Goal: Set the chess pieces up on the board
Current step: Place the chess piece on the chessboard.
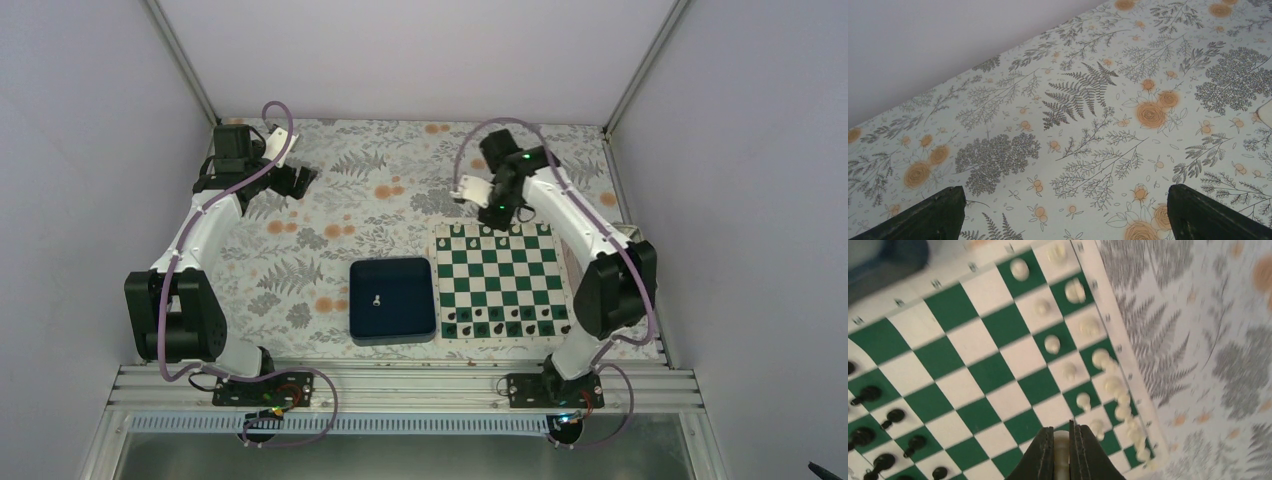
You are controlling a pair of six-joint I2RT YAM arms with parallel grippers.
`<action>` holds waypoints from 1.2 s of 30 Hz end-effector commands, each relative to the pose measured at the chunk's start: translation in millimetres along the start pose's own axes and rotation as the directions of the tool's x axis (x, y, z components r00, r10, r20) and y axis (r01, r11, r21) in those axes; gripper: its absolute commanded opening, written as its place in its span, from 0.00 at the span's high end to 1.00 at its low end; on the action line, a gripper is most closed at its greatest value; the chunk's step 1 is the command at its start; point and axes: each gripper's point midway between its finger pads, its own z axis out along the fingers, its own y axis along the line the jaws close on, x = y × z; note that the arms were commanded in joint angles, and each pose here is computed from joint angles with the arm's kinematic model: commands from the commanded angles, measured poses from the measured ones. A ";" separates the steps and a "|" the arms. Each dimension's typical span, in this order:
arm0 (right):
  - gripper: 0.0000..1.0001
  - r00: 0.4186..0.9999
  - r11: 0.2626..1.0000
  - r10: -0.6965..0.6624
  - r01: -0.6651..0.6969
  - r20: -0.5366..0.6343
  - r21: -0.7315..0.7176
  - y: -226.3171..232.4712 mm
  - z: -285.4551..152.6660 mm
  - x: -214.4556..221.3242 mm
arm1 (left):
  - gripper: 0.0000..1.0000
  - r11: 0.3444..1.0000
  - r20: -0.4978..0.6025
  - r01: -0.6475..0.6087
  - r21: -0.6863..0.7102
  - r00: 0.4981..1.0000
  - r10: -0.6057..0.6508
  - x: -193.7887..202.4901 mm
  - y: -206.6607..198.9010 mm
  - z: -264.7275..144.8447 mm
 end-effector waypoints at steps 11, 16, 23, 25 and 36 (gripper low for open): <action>0.96 0.966 0.961 0.258 -0.259 -0.022 -0.093 -43.5 65.7 123.1 | 0.00 1.000 0.030 -0.016 0.008 0.999 0.016 -9.2 -0.2 -3.6; 0.96 0.953 0.946 0.302 -0.304 -0.035 -0.115 -51.3 83.0 144.6 | 0.00 1.000 0.027 -0.015 0.009 1.000 0.014 -8.5 -0.2 -3.1; 0.96 0.945 0.934 0.325 -0.326 -0.036 -0.143 -53.7 100.2 154.2 | 0.00 1.000 0.022 -0.011 0.010 1.000 0.011 -7.0 0.0 -1.8; 0.96 0.945 0.933 0.326 -0.327 -0.032 -0.147 -54.6 102.9 153.7 | 0.00 1.000 0.023 -0.012 0.009 1.000 0.012 -7.5 0.0 -2.2; 0.96 0.941 0.925 0.337 -0.339 -0.039 -0.170 -58.0 118.3 158.2 | 0.00 1.000 0.018 -0.011 0.010 1.000 0.011 -6.0 0.0 -1.3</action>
